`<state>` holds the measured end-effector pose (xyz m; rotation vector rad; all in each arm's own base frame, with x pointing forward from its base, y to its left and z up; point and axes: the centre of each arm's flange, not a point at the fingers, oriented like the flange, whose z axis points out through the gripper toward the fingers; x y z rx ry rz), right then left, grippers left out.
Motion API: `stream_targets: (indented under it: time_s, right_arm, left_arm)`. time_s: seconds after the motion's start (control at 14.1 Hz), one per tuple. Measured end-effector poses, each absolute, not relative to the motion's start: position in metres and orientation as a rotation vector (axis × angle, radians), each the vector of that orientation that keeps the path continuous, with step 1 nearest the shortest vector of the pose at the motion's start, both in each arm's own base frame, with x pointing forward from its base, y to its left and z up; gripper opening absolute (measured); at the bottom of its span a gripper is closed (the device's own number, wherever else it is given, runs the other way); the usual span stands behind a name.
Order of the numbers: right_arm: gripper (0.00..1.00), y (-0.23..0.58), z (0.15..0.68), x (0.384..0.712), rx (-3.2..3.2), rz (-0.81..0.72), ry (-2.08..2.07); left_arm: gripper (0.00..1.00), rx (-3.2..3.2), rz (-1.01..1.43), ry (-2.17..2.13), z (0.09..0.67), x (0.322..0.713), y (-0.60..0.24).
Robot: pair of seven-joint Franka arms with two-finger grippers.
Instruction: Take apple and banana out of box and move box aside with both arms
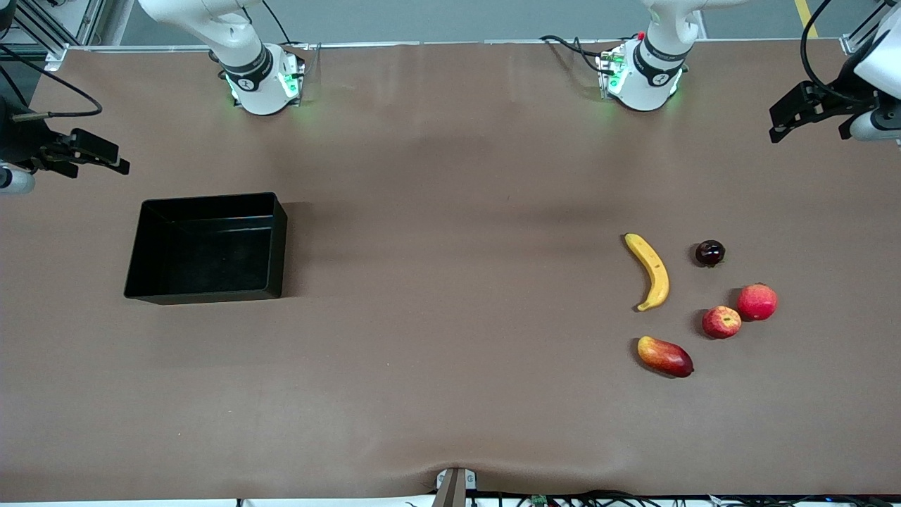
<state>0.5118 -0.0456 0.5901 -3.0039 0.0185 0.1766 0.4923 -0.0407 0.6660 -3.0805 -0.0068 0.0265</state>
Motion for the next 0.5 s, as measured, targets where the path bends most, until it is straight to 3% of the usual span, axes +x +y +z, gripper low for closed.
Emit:
stream_targets:
  time_s: [0.5]
  right_arm:
    - [1.0,-0.037,0.596,0.519,-3.023,0.14,0.007]
  left_arm:
    - [1.0,-3.087,-0.036,-0.095,0.678,0.503,-0.037]
